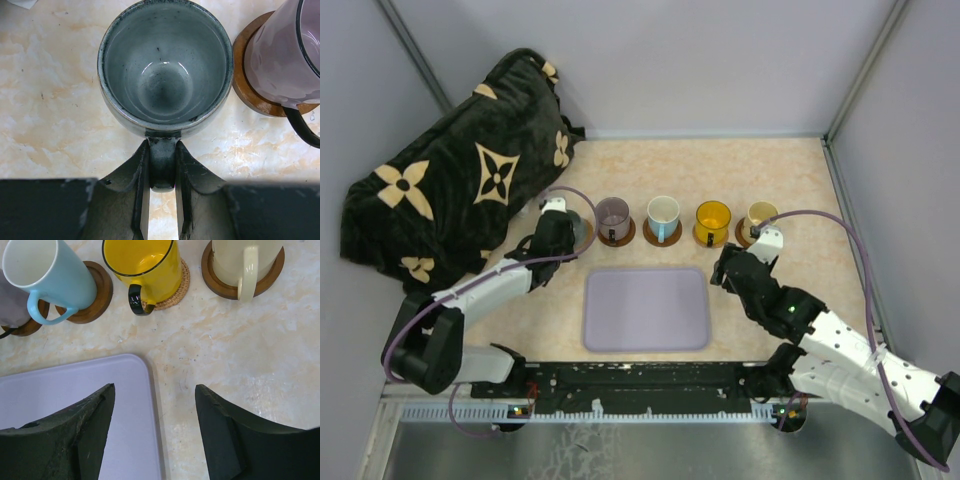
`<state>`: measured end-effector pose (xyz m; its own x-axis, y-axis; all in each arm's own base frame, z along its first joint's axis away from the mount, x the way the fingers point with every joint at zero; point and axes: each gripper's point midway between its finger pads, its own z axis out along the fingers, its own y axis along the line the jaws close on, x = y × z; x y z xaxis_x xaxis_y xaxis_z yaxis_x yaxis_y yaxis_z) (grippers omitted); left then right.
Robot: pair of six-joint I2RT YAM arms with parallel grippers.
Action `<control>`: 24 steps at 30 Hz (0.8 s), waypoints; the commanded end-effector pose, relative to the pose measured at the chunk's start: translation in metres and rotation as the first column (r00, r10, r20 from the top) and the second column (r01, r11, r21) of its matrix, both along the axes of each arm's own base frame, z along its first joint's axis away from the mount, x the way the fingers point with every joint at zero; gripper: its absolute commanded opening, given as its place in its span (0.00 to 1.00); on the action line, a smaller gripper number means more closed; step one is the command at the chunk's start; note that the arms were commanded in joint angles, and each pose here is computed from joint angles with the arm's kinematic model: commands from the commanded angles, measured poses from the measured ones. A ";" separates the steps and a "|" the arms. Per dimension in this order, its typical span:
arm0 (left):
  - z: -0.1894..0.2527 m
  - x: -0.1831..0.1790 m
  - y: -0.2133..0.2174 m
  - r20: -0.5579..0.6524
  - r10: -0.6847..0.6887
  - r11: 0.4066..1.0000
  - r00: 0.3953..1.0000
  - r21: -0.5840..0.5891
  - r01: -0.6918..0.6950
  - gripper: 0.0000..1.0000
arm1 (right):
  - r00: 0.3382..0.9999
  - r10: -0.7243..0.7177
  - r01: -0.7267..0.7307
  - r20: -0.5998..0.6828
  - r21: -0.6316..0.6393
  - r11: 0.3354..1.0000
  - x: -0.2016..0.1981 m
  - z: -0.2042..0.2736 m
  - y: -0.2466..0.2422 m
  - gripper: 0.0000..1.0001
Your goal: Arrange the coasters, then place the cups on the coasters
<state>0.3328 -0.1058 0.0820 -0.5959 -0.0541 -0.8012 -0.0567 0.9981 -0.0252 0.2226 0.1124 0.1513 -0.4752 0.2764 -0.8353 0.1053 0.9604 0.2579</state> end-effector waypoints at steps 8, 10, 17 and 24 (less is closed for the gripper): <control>0.029 0.024 -0.009 0.137 0.021 0.998 0.990 -0.059 -0.013 0.00 | 1.000 -0.011 0.010 0.028 0.031 0.999 0.004 0.006 0.002 0.66; 0.032 0.025 -0.010 0.146 0.021 0.998 0.989 -0.062 -0.012 0.00 | 1.000 -0.010 0.009 0.027 0.033 0.999 0.005 0.005 0.003 0.66; 0.047 0.027 -0.009 0.198 0.023 0.998 0.980 -0.064 -0.011 0.00 | 1.000 -0.002 0.001 0.016 0.034 0.999 0.005 0.002 0.006 0.66; 0.039 0.028 -0.011 0.176 0.015 0.998 0.984 -0.055 -0.006 0.00 | 1.000 0.004 -0.005 0.017 0.041 0.999 0.005 0.002 0.008 0.66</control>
<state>0.3386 -0.1086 0.0866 -0.5669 -0.0587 -0.8217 -0.0538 0.9980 -0.0342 0.2219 0.1160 0.1448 -0.4918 0.2703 -0.8277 0.0953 0.9616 0.2574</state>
